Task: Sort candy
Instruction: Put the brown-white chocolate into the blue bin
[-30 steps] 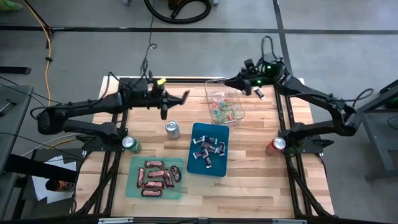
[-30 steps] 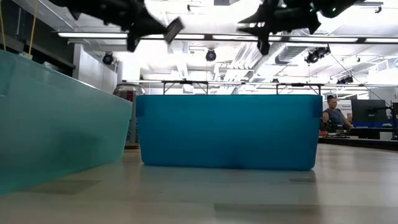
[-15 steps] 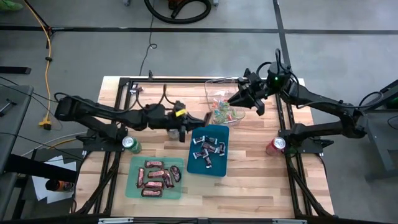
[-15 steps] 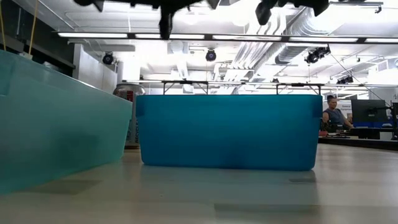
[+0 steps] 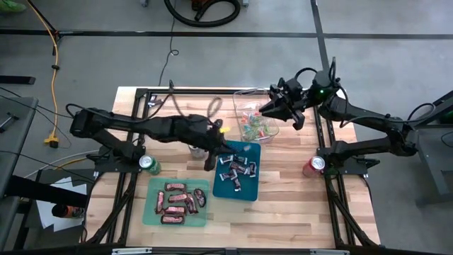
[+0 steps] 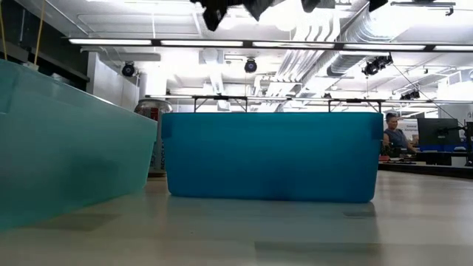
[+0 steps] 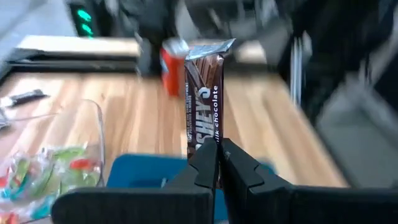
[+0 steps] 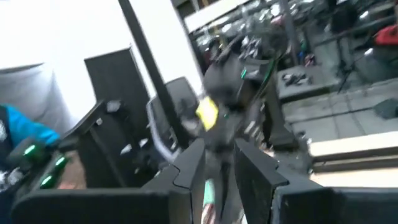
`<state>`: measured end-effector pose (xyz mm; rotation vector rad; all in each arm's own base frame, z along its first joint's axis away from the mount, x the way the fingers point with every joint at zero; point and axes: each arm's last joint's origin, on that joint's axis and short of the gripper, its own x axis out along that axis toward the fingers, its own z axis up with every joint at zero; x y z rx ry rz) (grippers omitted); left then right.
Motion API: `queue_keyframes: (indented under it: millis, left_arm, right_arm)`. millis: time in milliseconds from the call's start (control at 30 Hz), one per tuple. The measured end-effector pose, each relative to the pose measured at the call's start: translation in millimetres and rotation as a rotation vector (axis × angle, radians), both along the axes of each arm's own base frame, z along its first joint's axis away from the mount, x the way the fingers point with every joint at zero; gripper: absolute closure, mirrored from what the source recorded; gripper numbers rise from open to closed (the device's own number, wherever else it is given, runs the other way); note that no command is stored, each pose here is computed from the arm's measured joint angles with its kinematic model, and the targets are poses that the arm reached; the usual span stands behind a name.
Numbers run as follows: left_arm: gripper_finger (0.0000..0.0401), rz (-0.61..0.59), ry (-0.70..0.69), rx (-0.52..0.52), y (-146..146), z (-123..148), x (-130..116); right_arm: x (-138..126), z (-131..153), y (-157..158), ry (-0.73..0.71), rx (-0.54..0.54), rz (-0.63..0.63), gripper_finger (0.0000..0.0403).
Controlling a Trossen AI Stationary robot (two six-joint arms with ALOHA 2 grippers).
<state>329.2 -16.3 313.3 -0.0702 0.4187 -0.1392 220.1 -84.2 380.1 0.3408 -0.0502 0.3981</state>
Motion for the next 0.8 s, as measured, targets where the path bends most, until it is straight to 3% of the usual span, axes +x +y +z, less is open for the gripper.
queue_keyframes:
  millis: [200, 333, 500, 667, 800]
  left_arm:
    - [0.0401, -0.208, 0.161, 0.279, -6.0, -14.5, 27.7]
    - [0.0401, -0.309, 0.199, 0.391, -15.5, -36.4, 51.8]
    - [0.0401, -0.378, 0.216, 0.399, -27.6, -70.8, 77.3]
    - [0.0401, -0.446, 0.313, 0.354, -37.8, -107.6, 85.8]
    - [0.0401, -0.485, 0.349, 0.444, -45.8, -128.5, 88.4]
  right_arm:
    - [-1.2, 2.3, -4.7, -0.019, 0.018, -0.065, 0.0327]
    - [-0.9, 1.9, -5.2, -0.017, 0.020, -0.086, 0.0327]
    - [-0.5, -0.9, -5.4, 0.014, 0.039, -0.086, 0.0327]
    - [0.1, -6.2, -5.7, 0.068, 0.062, -0.087, 0.0327]
    - [0.3, -8.7, -5.9, 0.094, 0.074, -0.088, 0.0327]
